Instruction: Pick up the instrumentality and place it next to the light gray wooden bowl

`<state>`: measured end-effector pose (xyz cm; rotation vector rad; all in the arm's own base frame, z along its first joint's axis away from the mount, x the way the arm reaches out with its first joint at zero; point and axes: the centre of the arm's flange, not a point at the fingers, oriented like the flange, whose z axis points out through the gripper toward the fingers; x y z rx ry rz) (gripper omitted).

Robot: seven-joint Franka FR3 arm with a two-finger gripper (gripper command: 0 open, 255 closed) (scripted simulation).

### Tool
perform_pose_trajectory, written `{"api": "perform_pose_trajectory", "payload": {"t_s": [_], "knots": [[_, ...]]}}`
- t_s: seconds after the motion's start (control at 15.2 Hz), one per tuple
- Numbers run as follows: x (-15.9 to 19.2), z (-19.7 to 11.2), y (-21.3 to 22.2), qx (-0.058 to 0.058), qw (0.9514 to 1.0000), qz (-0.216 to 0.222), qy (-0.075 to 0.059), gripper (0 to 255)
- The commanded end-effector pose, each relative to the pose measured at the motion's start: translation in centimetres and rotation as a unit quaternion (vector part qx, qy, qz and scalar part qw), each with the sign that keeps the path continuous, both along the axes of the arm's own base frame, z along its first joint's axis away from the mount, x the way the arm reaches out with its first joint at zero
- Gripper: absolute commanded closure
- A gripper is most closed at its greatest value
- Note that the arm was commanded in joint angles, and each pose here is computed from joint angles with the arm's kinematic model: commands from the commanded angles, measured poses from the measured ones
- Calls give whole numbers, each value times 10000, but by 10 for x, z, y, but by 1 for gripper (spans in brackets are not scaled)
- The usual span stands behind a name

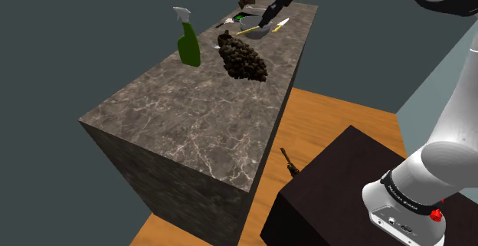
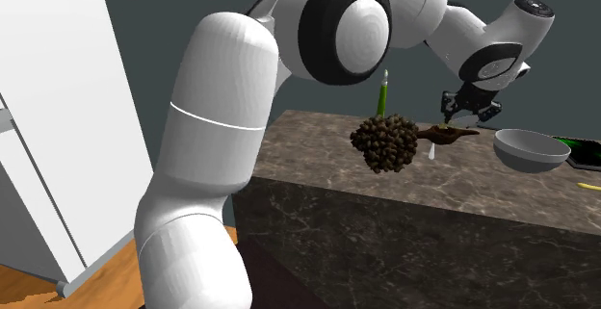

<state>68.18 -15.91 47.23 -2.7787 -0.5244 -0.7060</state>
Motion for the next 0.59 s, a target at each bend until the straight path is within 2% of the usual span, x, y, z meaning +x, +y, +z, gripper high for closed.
{"api": "perform_pose_trajectory", "payload": {"t_s": [0.0, 0.33, 0.53], "knots": [[7, 0, -25, -1, 10000, 9, 1, 255], [26, 0, -89, -1, 10000, 9, 1, 255], [26, -11, -92, -1, 10000, 9, 1, 255]]}}
